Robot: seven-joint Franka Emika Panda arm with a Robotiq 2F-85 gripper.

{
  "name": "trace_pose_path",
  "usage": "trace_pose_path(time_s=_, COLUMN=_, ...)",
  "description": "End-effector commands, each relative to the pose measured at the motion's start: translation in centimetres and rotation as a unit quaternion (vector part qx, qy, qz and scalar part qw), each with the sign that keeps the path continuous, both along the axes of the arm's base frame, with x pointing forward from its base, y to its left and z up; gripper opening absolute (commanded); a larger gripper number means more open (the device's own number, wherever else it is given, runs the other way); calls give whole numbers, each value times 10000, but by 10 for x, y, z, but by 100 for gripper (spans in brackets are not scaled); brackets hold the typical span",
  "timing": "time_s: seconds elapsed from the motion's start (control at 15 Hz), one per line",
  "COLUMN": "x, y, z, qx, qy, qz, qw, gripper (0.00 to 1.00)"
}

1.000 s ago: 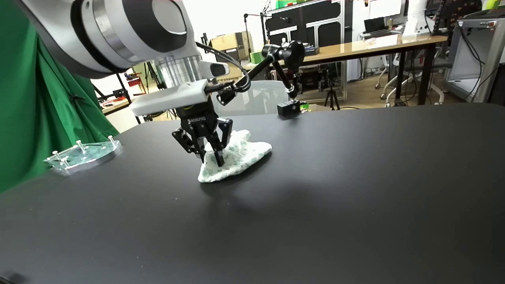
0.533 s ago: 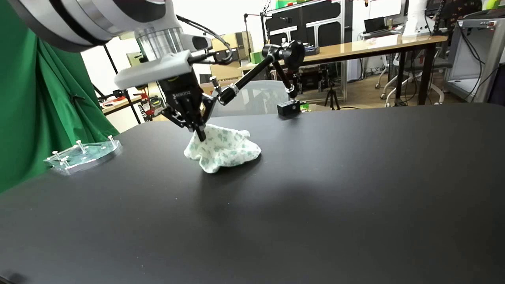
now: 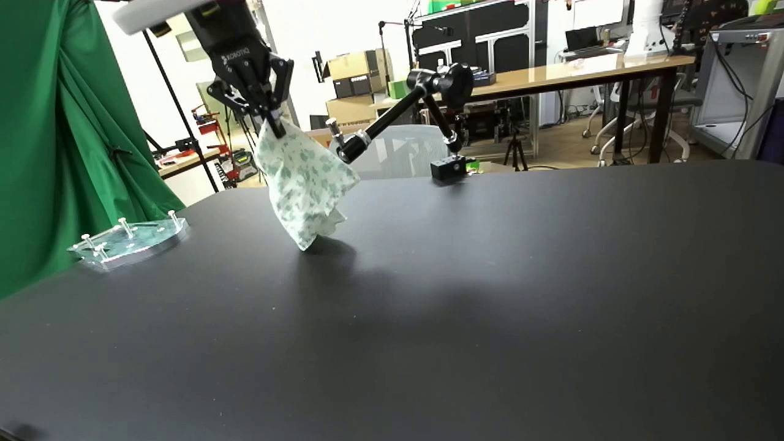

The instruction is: Hang the cloth on the stand

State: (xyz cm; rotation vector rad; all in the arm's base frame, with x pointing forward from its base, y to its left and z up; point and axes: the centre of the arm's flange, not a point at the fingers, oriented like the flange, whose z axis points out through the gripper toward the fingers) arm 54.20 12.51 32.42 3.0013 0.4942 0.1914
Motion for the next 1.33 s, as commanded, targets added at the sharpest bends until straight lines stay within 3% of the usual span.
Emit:
trace_pose_path(time_s=0.0, x=27, y=3, z=34, qx=-139, qy=-175, qz=-580, qw=9981, gripper=0)
trace_pose_path(time_s=0.73, x=55, y=-35, z=110, qx=-476, qy=-811, qz=-1635, qw=9821, gripper=0)
trace_pose_path(time_s=1.27, x=31, y=-75, z=99, qx=-503, qy=-486, qz=-2282, qw=9711, gripper=0)
